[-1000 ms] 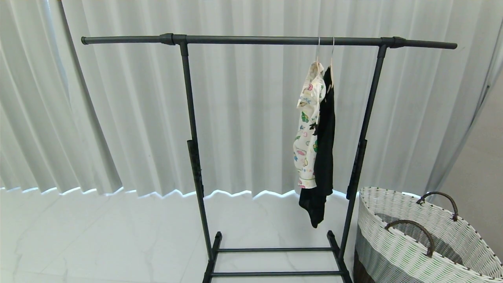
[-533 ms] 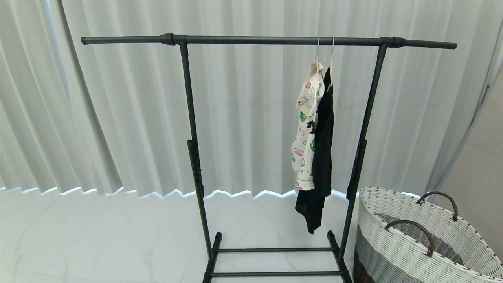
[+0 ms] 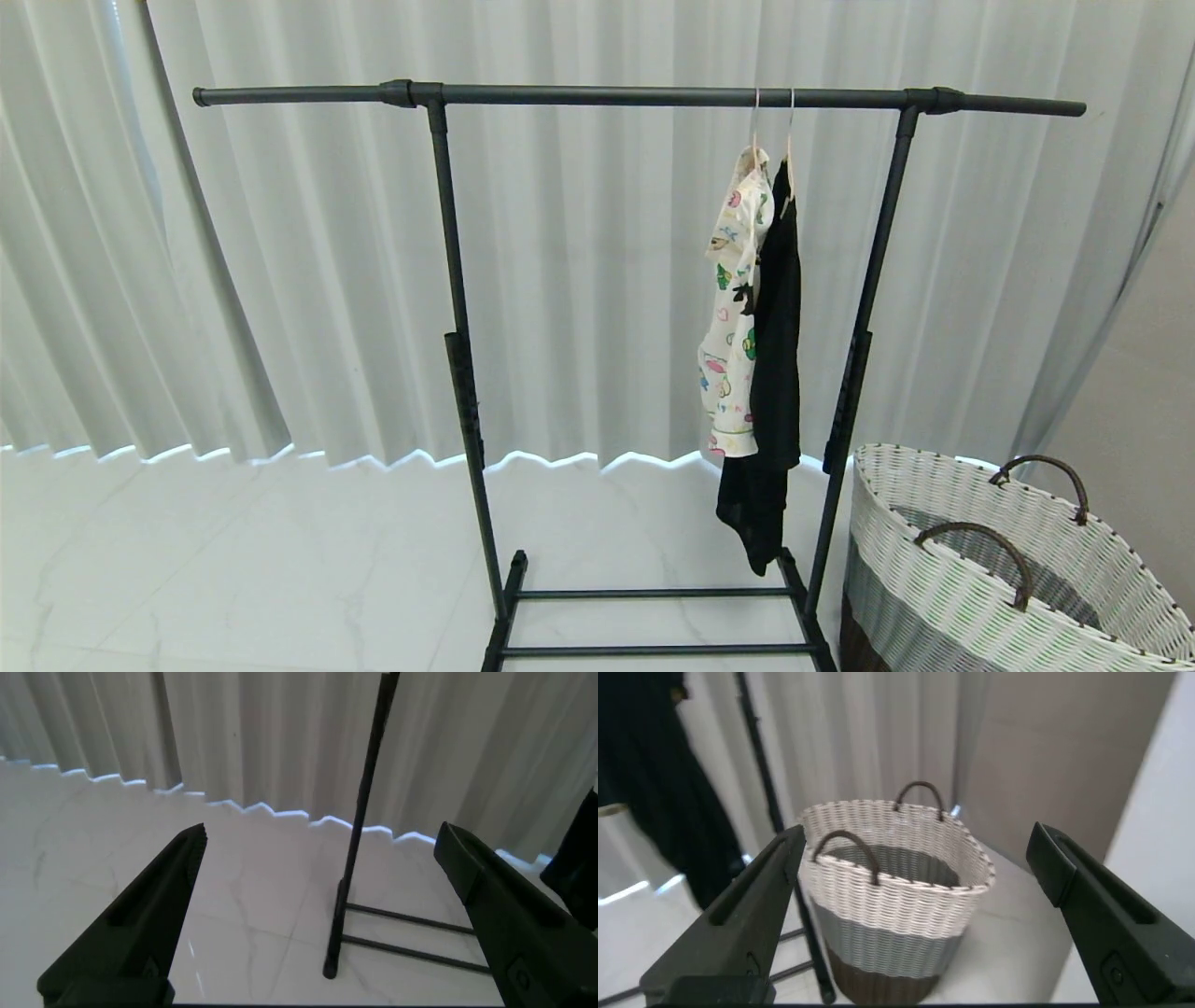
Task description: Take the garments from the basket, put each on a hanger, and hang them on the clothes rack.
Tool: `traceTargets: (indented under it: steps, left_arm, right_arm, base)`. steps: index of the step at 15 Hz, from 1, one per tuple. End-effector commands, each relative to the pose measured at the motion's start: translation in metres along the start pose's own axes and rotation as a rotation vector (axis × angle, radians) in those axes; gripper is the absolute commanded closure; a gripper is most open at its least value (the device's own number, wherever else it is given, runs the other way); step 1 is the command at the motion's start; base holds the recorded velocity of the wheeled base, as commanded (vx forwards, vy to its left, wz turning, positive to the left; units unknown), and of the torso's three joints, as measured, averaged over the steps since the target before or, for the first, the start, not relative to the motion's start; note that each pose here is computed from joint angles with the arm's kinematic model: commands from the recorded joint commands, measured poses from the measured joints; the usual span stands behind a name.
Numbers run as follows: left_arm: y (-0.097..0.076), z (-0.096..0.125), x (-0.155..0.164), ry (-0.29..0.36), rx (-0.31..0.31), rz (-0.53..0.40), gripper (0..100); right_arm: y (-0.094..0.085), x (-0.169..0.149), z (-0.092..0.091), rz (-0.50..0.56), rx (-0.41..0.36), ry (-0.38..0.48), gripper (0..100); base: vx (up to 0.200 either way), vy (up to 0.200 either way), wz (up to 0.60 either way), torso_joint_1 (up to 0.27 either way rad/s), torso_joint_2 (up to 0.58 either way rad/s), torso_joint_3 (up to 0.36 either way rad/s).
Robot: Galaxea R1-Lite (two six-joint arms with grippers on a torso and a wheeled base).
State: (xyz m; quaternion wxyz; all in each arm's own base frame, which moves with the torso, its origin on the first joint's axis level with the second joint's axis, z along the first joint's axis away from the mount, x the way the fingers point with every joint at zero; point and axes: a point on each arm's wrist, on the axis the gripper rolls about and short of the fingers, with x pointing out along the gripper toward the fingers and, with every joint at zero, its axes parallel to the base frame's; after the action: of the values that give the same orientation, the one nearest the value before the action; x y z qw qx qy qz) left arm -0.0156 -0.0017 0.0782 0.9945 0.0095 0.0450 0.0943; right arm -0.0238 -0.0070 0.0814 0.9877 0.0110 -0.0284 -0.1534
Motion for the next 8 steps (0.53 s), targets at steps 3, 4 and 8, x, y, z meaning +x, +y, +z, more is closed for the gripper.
traceTargets:
  steps: [3,4,8]
  left_arm:
    - [-0.001,-0.0001,0.0004,0.003,0.066,-0.046,0]
    - [-0.0006,-0.0001,0.0004,0.001,0.072,-0.078,0]
    - [0.0005,-0.0003,0.0002,-0.004,0.073,-0.15,0]
  right_arm:
    - [0.0001,-0.0001,0.0,0.006,-0.009,-0.001,0]
    - [0.0005,-0.0001,-0.0005,0.029,-0.011,0.003,0]
    - [0.0038,-0.0005,-0.001,0.181,0.005,0.009,0]
  base:
    - [0.0,0.0,0.0,0.0,0.0,0.0]
    - [0.0,0.0,0.0,0.0,0.0,0.0]
    - [0.0,0.0,0.0,0.0,0.0,0.0]
